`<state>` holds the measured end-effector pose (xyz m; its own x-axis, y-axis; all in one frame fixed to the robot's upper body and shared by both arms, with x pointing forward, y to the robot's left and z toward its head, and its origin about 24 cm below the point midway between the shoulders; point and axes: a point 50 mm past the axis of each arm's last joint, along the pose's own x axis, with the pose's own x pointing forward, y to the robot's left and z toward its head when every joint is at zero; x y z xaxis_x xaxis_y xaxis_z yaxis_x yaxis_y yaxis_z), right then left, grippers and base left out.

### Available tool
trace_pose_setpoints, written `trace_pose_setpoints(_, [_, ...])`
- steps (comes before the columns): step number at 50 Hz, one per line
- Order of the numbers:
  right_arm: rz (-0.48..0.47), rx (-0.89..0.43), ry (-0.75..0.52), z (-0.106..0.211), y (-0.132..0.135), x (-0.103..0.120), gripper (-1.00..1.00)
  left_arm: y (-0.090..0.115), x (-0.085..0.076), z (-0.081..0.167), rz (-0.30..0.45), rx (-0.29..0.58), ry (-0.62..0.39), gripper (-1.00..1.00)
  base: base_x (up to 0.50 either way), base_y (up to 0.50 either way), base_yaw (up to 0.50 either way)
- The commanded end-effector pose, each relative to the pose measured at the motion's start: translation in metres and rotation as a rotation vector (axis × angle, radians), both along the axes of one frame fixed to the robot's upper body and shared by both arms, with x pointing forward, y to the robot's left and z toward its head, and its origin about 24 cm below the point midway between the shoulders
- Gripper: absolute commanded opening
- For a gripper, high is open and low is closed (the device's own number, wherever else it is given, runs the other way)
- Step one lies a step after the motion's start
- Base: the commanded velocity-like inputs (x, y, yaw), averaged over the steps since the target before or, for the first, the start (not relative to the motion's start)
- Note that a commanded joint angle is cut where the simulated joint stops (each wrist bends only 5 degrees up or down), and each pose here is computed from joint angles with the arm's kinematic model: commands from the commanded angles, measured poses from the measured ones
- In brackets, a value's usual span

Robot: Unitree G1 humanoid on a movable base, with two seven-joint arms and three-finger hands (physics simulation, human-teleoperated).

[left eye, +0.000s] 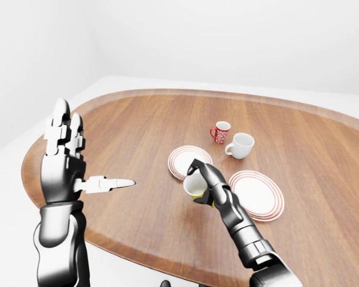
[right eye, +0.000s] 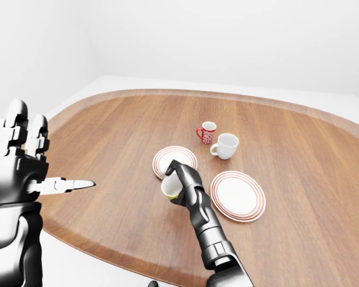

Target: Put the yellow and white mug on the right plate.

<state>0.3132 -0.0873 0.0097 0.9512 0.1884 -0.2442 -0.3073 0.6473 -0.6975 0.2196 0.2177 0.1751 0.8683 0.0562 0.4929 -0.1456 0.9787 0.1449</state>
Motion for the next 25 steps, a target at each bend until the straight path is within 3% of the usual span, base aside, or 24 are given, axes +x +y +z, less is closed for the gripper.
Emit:
trace_pose_setpoints(1, [-0.087, 0.058, -0.091, 0.035, -0.029, 0.020, -1.00, 0.000, 0.001, -0.001, 0.000, -0.001, 0.007, 1.00, 0.00, 0.00, 0.00])
trace_pose_setpoints(25, [-0.259, 0.039, -0.167, 0.046, -0.089, 0.047, -1.00, 0.000, 0.001, -0.002, 0.001, 0.000, 0.009, 1.00, 0.00, 0.00, 0.00])
